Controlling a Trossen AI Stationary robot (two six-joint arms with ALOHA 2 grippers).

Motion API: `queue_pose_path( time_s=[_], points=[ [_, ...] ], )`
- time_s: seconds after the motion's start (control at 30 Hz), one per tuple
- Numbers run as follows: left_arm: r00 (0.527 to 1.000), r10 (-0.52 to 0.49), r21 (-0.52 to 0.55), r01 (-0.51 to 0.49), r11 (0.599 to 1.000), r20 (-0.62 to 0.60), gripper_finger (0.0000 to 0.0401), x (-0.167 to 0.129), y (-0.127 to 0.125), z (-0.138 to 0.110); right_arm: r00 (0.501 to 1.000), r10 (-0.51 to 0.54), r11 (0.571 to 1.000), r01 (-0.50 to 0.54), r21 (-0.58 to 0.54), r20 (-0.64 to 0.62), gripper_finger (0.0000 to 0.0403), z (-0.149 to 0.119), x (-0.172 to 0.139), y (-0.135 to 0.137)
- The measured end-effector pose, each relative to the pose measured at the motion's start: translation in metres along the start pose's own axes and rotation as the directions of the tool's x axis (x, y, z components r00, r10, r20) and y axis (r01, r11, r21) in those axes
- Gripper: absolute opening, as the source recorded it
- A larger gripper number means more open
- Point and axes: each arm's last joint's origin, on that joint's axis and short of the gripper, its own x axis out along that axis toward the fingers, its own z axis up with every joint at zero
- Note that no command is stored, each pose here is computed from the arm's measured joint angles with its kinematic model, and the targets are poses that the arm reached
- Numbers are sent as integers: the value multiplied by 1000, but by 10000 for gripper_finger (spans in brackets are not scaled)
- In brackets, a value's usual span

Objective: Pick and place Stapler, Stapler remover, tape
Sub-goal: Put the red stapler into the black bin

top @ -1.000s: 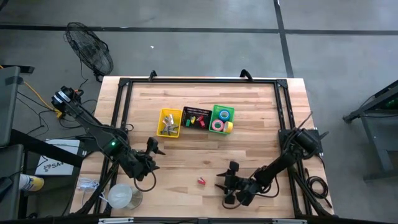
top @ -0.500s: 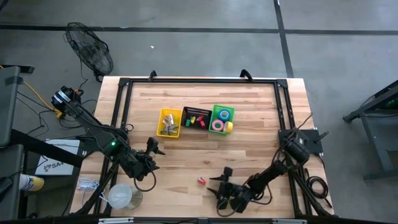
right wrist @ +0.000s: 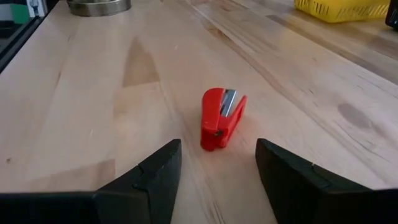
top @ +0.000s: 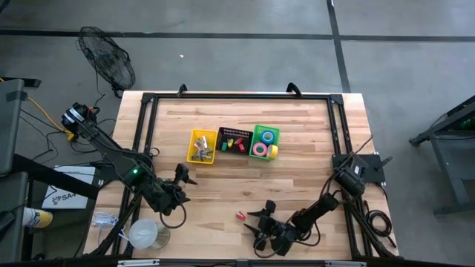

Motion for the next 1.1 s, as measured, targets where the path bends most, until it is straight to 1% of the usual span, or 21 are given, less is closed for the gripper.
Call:
queue_pose_path(
  time_s=[0.17,0.33,0.57,0.67,1.1],
  points=[
    [1000,0,2,0,1000,-4,314,0,0,0,1000,-9,1000,9,10,6,201,5,6,-1],
    [1000,-1,8,2,1000,-15,314,0,0,-2,1000,-20,1000,20,-11,3,200,13,16,0],
    [1000,-23,9,23,1000,-17,314,0,-1,-2,999,-29,1000,29,-5,-27,196,16,24,-5],
    [1000,-24,9,24,1000,-18,314,0,-1,-2,999,-27,1000,27,-5,-28,182,16,25,-5],
    [999,-24,12,24,1000,-22,314,0,-1,-2,999,-17,1000,17,-2,-33,100,17,25,-5]
  ],
)
